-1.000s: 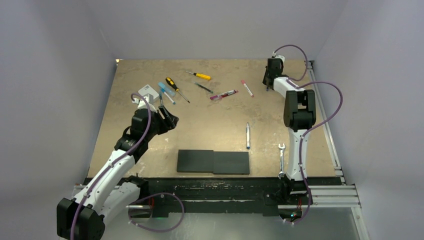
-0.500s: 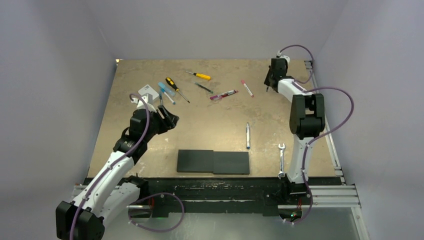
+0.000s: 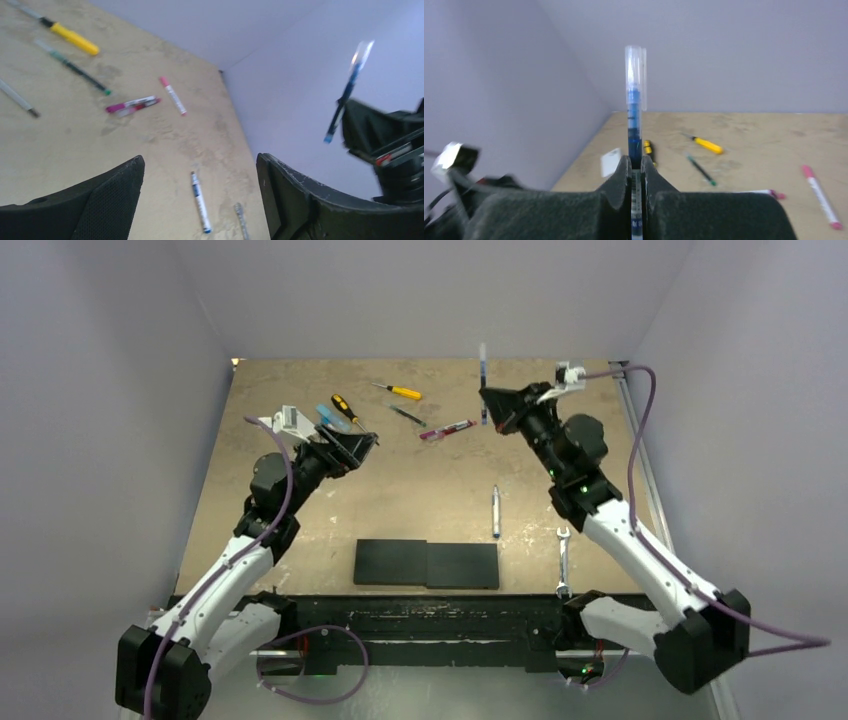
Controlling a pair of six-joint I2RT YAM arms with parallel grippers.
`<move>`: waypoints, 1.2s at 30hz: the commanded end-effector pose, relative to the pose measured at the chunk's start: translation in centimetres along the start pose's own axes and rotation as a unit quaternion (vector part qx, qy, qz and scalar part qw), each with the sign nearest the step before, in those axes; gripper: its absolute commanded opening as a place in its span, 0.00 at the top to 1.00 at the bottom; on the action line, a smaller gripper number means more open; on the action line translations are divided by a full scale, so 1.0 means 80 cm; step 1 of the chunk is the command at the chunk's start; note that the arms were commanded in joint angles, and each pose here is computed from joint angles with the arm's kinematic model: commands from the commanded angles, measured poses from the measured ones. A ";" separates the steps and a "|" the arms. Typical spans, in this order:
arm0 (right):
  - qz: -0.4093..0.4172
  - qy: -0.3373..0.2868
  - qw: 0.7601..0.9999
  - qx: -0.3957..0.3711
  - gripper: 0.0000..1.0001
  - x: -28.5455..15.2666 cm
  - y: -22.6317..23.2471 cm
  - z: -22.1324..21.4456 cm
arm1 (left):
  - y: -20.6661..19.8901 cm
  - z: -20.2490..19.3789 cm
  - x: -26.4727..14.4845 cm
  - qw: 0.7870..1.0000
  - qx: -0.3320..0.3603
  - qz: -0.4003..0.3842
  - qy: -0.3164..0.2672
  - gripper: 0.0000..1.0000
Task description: Open the pen caps
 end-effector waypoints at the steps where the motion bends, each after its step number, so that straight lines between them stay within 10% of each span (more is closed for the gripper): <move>1: 0.100 0.005 0.995 0.029 1.00 -0.052 0.040 -0.023 | -0.068 0.016 -0.001 0.982 -0.016 -0.186 -0.011 0.18; 13: 0.235 0.002 0.968 0.090 1.00 -0.144 0.065 -0.062 | -0.146 -0.038 0.031 0.910 0.007 -0.392 0.132 0.25; 36: 0.259 0.018 0.961 0.094 1.00 -0.143 0.074 -0.067 | -0.176 -0.086 0.075 0.921 0.049 -0.351 0.164 0.52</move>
Point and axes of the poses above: each gripper's point midway between its finger pads, its own x axis out along the fingers, its own y axis along the line the jaws close on, z = x × y, the point moved 8 cm from there along -x, back along the fingers, and after that the axes turned 9 degrees about -x, right-handed, at the moved point
